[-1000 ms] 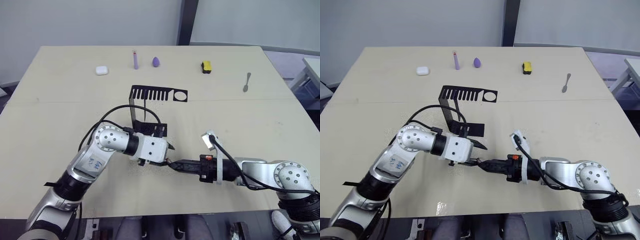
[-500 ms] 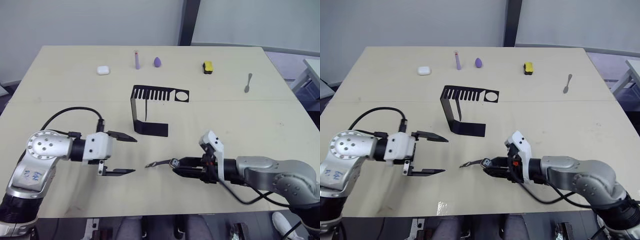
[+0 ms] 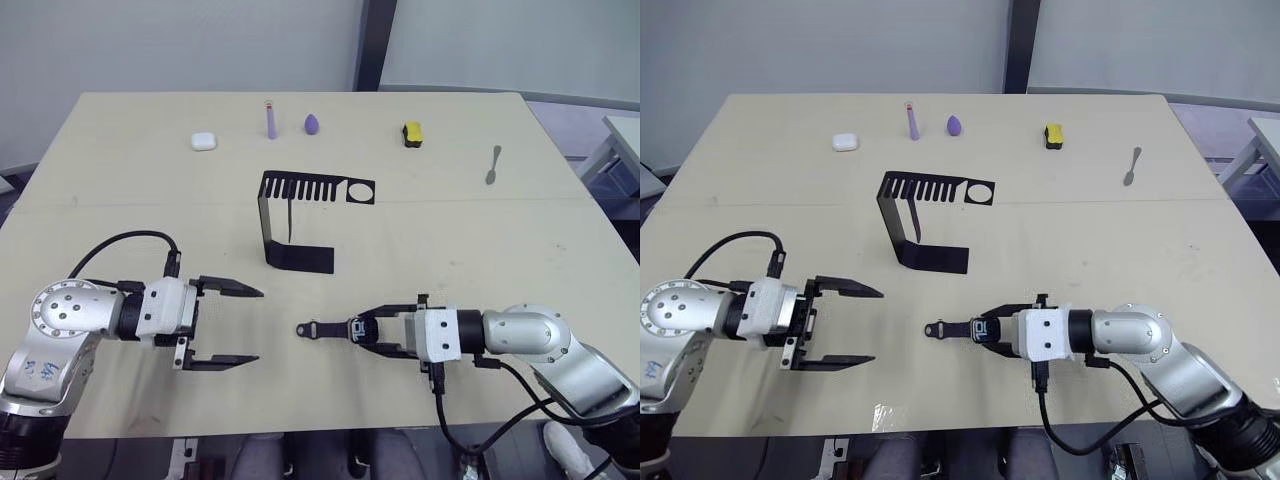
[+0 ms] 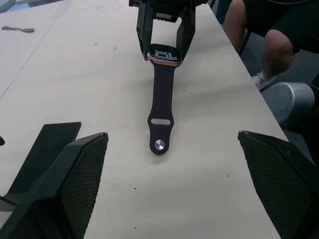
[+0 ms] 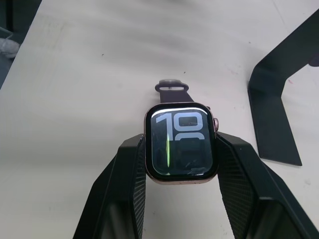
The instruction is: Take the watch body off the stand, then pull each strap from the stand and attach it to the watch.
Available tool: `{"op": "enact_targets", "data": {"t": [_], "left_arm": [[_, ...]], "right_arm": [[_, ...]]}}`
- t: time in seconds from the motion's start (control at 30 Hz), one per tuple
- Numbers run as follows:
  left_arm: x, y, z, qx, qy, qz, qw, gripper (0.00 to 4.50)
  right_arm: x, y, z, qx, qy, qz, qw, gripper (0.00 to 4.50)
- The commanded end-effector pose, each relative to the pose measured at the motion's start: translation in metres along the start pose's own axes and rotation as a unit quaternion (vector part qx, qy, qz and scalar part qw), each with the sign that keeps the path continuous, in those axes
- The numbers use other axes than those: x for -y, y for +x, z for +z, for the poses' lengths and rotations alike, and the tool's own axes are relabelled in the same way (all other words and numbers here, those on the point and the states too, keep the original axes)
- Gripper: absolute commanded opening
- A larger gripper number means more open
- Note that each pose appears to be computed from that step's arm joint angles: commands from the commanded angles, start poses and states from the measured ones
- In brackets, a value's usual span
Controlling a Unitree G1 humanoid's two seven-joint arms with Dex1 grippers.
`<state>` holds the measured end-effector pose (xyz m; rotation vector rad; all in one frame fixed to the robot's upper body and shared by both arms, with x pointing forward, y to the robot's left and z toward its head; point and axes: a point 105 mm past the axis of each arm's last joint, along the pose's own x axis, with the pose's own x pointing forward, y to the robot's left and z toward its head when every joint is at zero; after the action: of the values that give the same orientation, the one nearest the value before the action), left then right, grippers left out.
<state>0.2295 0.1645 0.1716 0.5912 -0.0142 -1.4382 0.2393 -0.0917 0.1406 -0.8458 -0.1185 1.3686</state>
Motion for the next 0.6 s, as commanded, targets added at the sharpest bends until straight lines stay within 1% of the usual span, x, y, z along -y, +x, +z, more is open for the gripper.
{"op": "enact_targets", "data": {"t": [0.03, 0.1, 0.17, 0.3, 0.37, 0.43, 0.6], "left_arm": [[0.000, -0.008, 0.008, 0.004, 0.008, 0.005, 1.000, 4.50], [-0.001, -0.010, 0.008, 0.001, 0.005, 0.008, 1.000, 4.50], [-0.001, -0.012, 0.008, -0.002, 0.003, 0.011, 1.000, 4.50], [-0.001, -0.013, 0.008, -0.006, -0.001, 0.011, 1.000, 4.50], [-0.001, -0.014, 0.009, -0.008, -0.001, 0.012, 1.000, 4.50], [0.000, -0.014, 0.010, -0.009, -0.002, 0.013, 1.000, 4.50], [0.004, -0.018, 0.008, -0.022, -0.008, 0.014, 1.000, 4.50]], "right_arm": [[0.004, 0.004, 0.011, 0.025, -0.026, 0.009, 0.999, 1.53], [0.008, 0.015, 0.013, 0.041, -0.006, 0.013, 0.999, 1.53], [0.014, 0.027, 0.016, 0.056, 0.039, 0.014, 0.998, 1.53], [0.021, 0.053, 0.016, 0.066, 0.106, 0.031, 0.992, 1.53], [0.014, 0.063, 0.011, 0.052, 0.102, 0.059, 0.992, 1.53], [0.010, 0.067, 0.005, 0.036, 0.101, 0.076, 0.991, 1.53], [-0.003, 0.060, -0.012, -0.006, 0.126, 0.107, 0.986, 1.53]]}}
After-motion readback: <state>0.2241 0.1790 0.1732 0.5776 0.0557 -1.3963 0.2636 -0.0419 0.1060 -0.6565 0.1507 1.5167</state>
